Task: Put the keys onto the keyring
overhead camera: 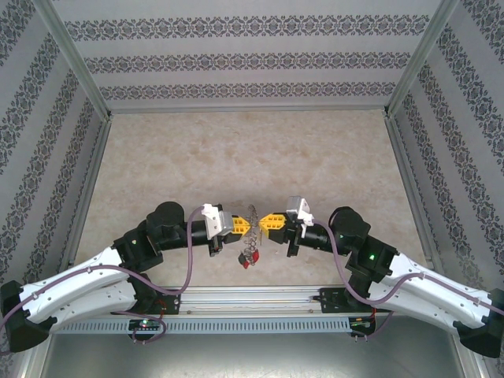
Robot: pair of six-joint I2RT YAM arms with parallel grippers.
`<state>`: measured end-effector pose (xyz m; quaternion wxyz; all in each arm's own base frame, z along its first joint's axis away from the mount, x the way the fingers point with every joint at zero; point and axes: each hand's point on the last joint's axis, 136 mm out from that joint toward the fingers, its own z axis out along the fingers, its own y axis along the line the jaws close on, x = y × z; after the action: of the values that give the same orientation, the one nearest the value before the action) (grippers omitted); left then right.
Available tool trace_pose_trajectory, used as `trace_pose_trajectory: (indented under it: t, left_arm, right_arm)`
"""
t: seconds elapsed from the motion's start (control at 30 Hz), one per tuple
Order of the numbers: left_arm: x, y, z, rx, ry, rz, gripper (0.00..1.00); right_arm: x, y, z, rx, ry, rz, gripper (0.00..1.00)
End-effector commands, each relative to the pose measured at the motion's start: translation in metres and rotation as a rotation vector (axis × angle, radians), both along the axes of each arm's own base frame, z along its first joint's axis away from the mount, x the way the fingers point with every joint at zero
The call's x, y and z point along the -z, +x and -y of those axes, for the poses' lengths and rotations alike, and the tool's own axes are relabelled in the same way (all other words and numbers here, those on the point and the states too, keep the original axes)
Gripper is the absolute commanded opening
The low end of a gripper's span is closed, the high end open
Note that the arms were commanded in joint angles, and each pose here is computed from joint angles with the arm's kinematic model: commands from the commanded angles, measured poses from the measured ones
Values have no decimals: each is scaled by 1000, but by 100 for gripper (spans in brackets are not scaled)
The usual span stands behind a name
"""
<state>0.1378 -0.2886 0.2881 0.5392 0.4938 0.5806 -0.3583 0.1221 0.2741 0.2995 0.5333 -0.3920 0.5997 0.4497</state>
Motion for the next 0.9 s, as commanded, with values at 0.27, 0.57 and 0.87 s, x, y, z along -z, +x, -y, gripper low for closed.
trace_pose_trajectory:
  t: [0.27,0.57,0.87]
  left_arm:
    - [3,-1,-4,-16,6,31,0]
    - [1,-2,-5,-14,-4,36,0]
    - [-2,-6,-5,6,-5,32,0]
  right_arm:
    - [-17,10,2,56,53,-7,9]
    - [-16,10,20,118,34,6,49]
    - [-19,2,8,38,-66,0,49]
